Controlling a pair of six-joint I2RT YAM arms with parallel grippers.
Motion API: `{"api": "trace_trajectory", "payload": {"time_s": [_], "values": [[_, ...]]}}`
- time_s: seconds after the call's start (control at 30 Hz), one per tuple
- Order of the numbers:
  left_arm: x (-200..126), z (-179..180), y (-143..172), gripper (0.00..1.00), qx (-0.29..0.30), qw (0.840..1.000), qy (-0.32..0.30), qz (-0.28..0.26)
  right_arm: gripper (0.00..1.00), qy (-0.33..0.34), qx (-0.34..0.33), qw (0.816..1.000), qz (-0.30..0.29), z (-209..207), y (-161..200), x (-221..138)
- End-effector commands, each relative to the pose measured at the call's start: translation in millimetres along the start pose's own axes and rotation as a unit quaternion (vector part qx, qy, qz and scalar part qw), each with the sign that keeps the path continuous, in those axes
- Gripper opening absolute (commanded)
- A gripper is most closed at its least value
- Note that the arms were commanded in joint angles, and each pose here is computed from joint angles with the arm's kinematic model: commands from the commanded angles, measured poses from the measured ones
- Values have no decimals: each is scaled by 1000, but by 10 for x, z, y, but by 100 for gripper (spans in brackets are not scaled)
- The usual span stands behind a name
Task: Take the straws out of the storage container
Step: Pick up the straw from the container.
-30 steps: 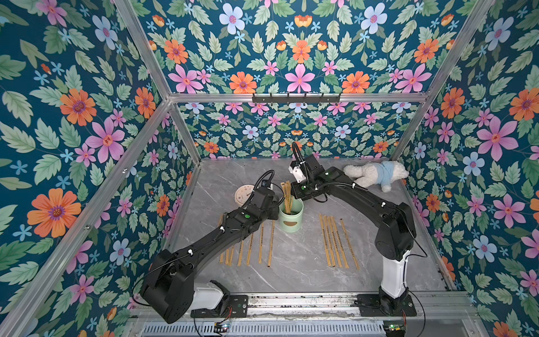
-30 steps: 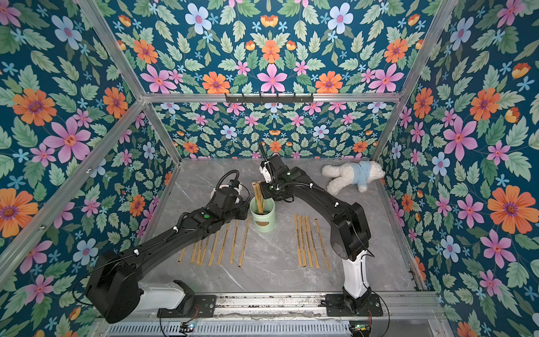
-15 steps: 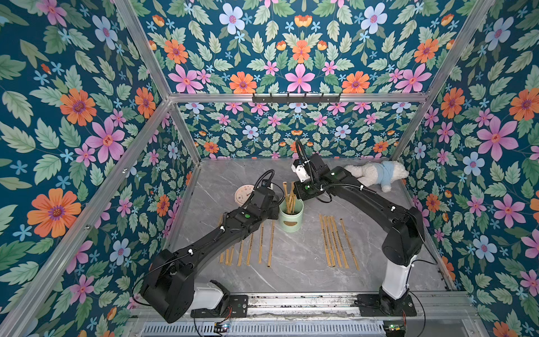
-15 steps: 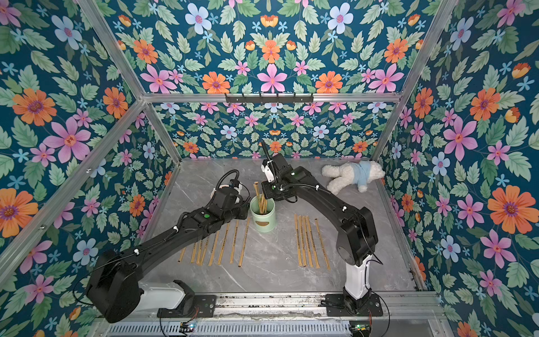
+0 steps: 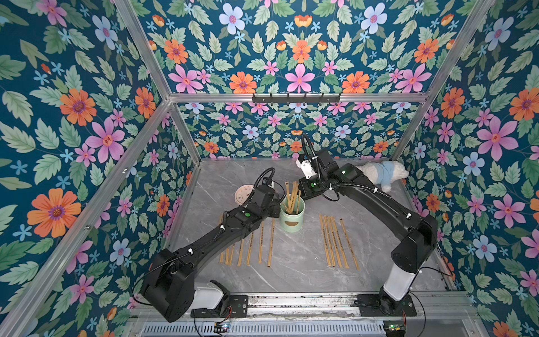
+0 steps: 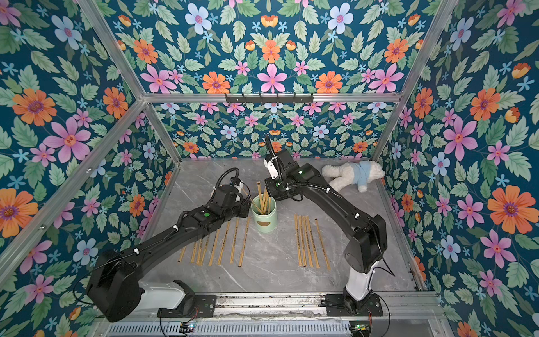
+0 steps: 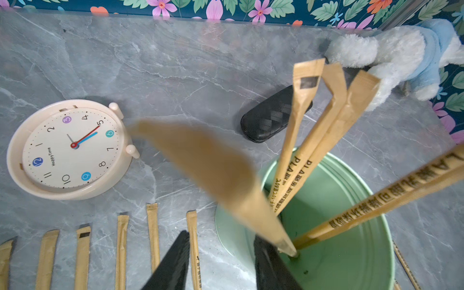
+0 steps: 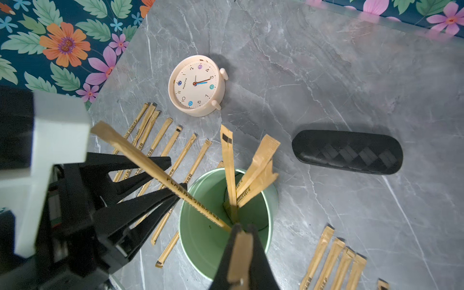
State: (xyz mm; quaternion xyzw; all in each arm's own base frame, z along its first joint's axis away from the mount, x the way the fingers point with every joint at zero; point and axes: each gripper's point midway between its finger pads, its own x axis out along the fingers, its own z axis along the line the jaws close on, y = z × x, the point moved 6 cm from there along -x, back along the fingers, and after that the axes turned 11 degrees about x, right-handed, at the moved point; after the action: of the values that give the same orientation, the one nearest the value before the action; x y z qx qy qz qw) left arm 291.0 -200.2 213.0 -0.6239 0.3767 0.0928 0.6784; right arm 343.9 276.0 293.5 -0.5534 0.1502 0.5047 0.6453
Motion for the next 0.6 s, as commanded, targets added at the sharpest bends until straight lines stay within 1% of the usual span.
{"api": "trace_trajectory", "payload": {"time_s": [0.0, 0.13, 0.33, 0.43, 0.57], "values": [[-25, -18, -85, 45, -8, 1000, 4, -18, 9, 13, -8, 1000, 3, -27, 24, -28], [-27, -13, -81, 45, -7, 1000, 3, -18, 9, 25, -8, 1000, 7, -69, 57, 44], [-20, -8, -74, 45, -7, 1000, 1, -17, 9, 37, -8, 999, -3, -107, 46, 111], [-13, -6, -84, 45, -6, 1000, 0, -17, 9, 30, -10, 999, -14, -65, -4, 36], [1, -10, -89, 45, -6, 1000, 0, -17, 9, 16, -16, 999, -25, 23, -89, -174]]}}
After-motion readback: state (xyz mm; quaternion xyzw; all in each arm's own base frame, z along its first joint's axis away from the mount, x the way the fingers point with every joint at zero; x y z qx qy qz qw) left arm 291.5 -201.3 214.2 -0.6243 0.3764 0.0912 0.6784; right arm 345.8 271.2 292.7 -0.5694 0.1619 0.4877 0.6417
